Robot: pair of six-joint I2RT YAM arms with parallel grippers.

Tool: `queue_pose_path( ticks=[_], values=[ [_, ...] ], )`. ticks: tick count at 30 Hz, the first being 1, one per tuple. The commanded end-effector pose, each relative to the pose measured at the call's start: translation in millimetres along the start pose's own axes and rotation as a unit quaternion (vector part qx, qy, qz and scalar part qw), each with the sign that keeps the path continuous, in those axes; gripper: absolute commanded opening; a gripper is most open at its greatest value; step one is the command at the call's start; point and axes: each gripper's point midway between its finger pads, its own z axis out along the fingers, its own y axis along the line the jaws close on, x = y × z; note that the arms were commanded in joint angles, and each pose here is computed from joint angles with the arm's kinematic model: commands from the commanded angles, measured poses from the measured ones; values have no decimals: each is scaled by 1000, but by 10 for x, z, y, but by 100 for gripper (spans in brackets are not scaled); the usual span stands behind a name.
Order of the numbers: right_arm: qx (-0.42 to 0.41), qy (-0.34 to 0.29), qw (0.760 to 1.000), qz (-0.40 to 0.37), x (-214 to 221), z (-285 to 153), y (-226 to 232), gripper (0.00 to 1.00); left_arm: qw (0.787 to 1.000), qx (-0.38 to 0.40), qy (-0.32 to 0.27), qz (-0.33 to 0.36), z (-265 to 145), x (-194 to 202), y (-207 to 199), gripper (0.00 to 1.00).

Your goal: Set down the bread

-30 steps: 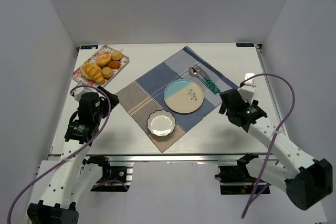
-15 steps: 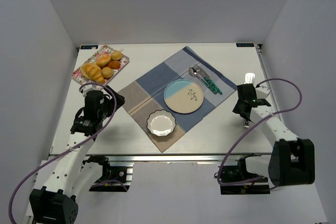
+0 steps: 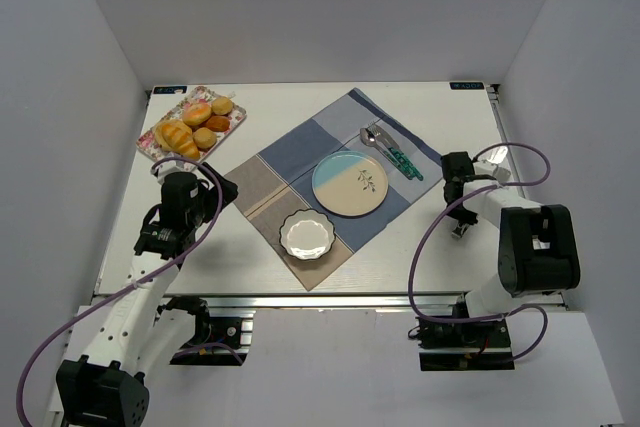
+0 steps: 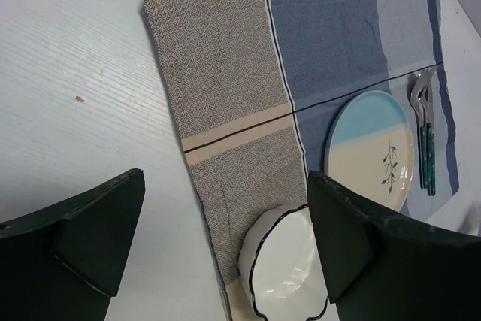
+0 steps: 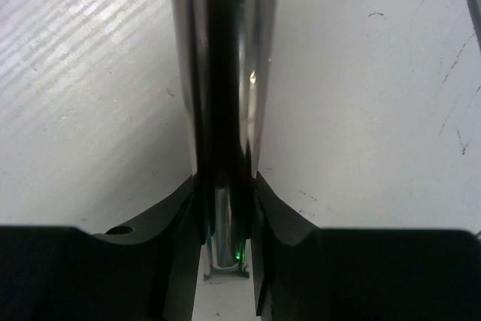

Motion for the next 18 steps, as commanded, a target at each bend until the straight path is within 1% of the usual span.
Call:
queue_pose_path(
  ticks=[1, 2, 3, 6, 8, 10, 14, 15, 17, 18],
  values=[
    [-22, -21, 999, 19, -216, -59, 96, 28, 1000, 20, -6, 5, -37, -46, -83, 98],
    [-29, -23, 999, 17, -230, -80, 109, 25, 1000, 22, -6, 6, -37, -49, -91, 98],
    [-40, -29, 999, 19, -263, -127, 120, 20, 1000, 24, -6, 7, -41, -47, -102, 98],
    [-76, -41, 996, 11, -326, -264, 168, 13, 999, 32, -2, 7, -49, -37, -132, 98],
    [-102, -45, 994, -7, -333, -333, 205, 8, 999, 40, 2, 8, -52, -24, -158, 98],
    [-123, -52, 991, -12, -361, -428, 227, 0, 999, 46, 6, 11, -49, -6, -172, 98],
    [-175, -66, 982, -36, -389, -596, 311, 0, 997, 69, 16, 21, -61, 15, -259, 98],
    [-192, -84, 977, -43, -457, -683, 326, 0, 997, 72, 18, 25, -61, 24, -266, 98],
    [-257, -102, 959, -58, -470, -881, 456, 0, 995, 92, 28, 28, -85, 52, -340, 98],
    [-332, -111, 933, -88, -450, -1063, 653, 0, 994, 103, 31, 36, -91, 68, -369, 98]
  ],
)
